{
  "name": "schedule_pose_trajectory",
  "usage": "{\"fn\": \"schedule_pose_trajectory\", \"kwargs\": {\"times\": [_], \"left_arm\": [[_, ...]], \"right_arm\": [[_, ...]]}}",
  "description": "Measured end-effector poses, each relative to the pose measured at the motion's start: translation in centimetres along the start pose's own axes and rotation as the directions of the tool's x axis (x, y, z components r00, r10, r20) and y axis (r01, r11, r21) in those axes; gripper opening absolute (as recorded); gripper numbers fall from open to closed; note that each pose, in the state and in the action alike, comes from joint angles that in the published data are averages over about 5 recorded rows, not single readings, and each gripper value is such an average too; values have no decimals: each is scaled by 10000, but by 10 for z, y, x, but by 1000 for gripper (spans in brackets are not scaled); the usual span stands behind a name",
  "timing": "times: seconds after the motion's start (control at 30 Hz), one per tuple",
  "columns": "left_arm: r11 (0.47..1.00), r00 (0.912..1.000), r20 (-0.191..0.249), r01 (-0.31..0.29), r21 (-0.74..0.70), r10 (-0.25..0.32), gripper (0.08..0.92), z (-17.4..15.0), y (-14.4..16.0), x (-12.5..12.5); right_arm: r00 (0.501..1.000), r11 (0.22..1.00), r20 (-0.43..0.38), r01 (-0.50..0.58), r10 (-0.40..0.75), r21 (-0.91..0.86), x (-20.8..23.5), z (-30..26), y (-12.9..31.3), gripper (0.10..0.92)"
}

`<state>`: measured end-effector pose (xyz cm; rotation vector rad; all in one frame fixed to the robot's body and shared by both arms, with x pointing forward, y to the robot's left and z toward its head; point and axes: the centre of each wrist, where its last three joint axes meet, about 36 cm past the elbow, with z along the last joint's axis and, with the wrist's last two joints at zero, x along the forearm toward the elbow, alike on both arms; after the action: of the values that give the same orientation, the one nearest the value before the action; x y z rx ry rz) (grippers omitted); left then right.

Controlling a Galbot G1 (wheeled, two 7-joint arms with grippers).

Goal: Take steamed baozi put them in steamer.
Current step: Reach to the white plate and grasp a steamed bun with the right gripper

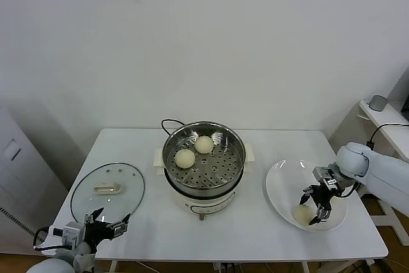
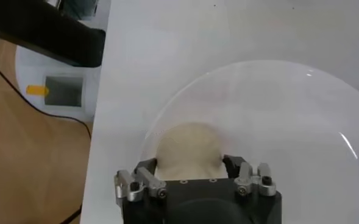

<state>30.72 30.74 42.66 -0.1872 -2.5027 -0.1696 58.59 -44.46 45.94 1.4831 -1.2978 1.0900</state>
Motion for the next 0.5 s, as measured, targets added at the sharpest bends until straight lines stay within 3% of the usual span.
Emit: {"fn": "schedule_pose_trajectory", "kwargs": {"times": [0.17, 0.5], "left_arm": [[10000, 10000, 7, -5, 16, 5, 823, 0, 0, 1], [10000, 10000, 35, 3, 6, -3, 823, -1, -1, 1]], "right_arm": [[10000, 9999, 80, 46, -45, -129, 0, 2, 0, 520], [9998, 10000, 207, -53, 52, 34, 38, -3, -12, 518]]}}
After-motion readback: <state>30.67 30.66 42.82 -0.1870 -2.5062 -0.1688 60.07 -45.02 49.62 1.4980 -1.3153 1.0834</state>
